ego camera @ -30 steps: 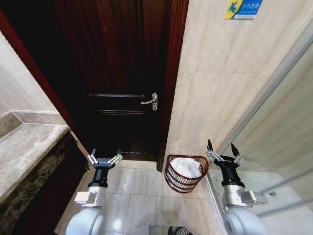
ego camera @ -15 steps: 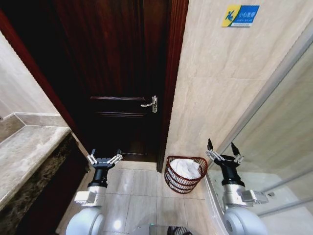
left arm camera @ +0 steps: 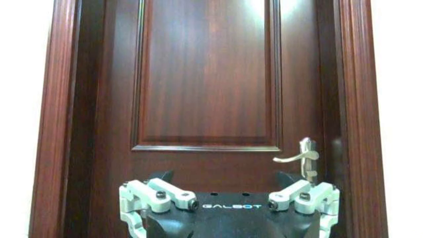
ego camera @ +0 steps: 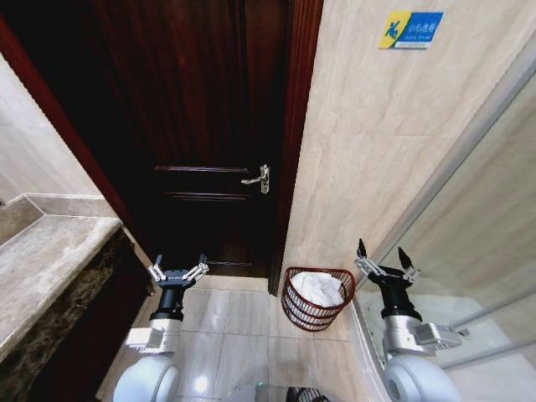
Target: Discard the used towel into the hamper.
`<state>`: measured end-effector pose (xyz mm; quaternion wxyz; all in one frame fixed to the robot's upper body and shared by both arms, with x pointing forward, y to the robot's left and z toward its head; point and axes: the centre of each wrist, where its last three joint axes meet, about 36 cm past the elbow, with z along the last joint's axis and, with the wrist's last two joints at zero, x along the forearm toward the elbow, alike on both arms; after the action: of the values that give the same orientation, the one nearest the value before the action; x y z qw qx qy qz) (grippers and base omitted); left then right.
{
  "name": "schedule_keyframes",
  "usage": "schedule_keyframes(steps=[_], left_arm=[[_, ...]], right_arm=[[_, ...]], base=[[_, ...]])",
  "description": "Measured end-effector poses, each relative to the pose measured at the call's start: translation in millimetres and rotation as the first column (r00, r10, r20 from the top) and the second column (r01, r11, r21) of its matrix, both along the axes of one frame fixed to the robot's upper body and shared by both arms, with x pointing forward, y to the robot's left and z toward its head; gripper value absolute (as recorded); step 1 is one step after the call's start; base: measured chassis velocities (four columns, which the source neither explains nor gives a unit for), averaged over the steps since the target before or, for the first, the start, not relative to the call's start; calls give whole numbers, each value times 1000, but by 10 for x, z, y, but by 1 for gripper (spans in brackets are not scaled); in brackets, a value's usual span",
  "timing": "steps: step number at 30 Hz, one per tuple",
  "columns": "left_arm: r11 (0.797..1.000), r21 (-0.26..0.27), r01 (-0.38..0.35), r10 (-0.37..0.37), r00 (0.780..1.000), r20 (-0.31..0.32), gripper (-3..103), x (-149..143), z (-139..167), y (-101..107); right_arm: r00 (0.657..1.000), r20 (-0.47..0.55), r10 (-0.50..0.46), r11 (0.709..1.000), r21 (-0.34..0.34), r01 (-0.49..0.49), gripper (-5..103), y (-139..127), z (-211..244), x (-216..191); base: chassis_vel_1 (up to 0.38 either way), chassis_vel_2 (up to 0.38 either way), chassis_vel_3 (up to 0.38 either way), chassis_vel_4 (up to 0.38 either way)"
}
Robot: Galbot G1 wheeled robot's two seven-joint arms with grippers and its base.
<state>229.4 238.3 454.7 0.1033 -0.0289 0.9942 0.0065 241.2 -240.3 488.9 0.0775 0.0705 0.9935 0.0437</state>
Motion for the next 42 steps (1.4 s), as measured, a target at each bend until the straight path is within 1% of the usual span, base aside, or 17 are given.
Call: schedule_keyframes(steps=[27, 42], left_arm=[[1000, 2, 6, -6, 1000, -5, 100, 4, -3, -8], [1000, 4, 6, -6, 1000, -9, 100, 6, -20, -8]], right_arm=[[1000, -8, -5, 1000, 1, 5, 100, 12, -13, -21], [1000, -7, -9, 1000, 2, 9, 100, 7, -25, -24]], base=[[0, 0, 0, 0], [51, -49, -56, 50]])
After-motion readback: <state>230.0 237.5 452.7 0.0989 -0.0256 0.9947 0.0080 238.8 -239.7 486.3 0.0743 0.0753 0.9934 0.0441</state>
